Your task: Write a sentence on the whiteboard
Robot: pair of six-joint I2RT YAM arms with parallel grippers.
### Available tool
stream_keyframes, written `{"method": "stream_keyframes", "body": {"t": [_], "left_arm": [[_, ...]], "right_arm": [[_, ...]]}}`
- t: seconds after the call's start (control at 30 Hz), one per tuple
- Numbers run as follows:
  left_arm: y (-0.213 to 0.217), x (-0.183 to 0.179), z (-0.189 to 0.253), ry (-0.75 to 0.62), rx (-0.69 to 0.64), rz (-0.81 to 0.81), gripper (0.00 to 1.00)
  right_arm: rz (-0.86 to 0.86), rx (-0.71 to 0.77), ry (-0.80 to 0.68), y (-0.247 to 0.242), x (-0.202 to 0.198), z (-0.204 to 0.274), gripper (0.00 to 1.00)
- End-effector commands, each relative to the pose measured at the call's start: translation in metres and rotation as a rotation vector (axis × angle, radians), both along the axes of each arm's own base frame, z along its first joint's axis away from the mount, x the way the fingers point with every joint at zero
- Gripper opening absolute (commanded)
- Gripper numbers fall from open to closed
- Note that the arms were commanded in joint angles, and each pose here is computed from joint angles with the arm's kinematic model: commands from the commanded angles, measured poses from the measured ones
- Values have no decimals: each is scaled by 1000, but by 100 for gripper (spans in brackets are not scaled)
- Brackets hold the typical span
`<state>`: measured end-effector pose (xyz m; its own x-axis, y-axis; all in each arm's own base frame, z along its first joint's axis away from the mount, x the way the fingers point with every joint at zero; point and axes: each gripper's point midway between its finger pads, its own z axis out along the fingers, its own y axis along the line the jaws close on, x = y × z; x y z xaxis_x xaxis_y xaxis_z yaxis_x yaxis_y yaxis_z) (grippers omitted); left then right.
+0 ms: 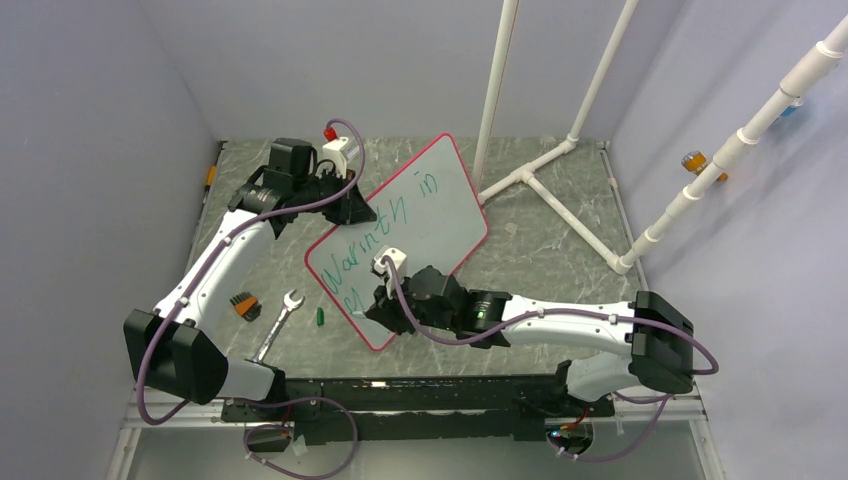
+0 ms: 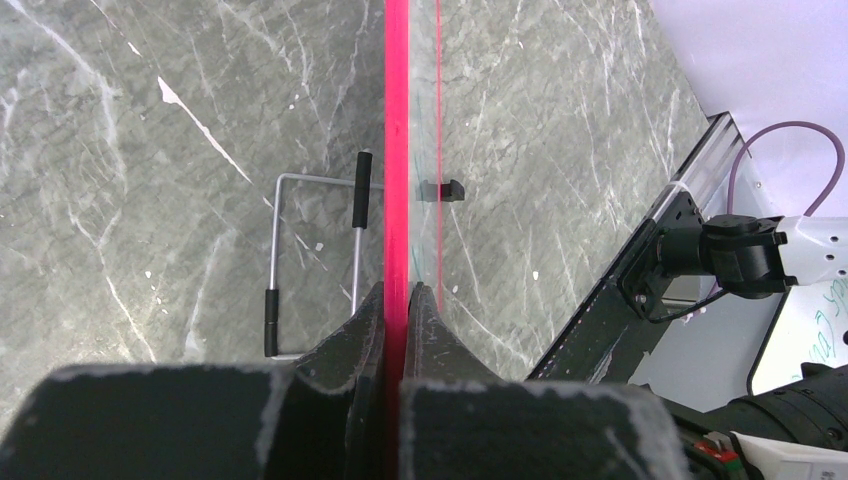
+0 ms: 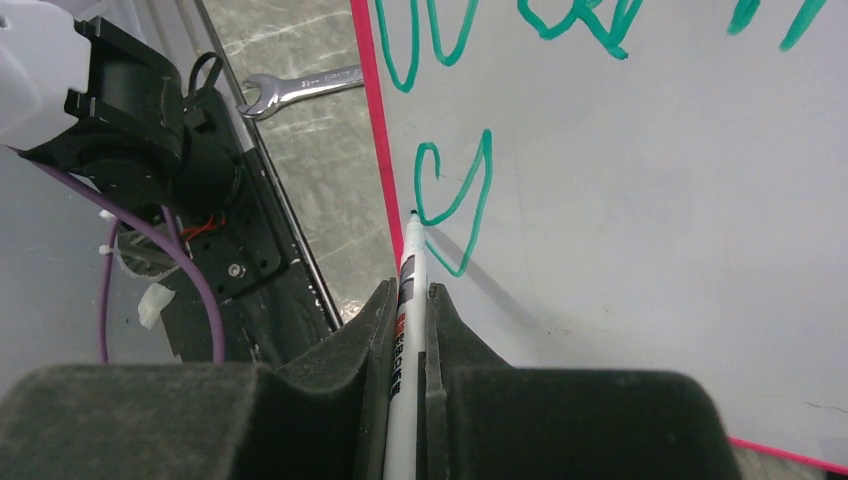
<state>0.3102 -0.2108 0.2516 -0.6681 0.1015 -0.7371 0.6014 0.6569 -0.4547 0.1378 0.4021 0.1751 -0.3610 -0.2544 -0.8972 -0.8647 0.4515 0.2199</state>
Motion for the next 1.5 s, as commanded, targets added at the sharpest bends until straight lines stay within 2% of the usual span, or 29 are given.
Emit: {"method": "stream_keyframes", "body": {"t": [0.0, 0.27, 0.5, 0.9, 1.47], "left_arm": [[14, 14, -17, -85, 131, 25, 0], [14, 14, -17, -83, 128, 23, 0], [13, 14, -18, -82, 127, 23, 0], [14, 14, -17, -85, 127, 24, 0], [14, 13, -16, -87, 126, 23, 0]], "right_arm": [[-10, 76, -52, 6, 4, 38, 0], [-25, 158, -54, -7, -1, 60, 0], [-138, 112, -80, -13, 20, 56, 0], [-221, 76, -86, -13, 40, 45, 0], [-200, 15, -18, -22, 29, 5, 0]]}}
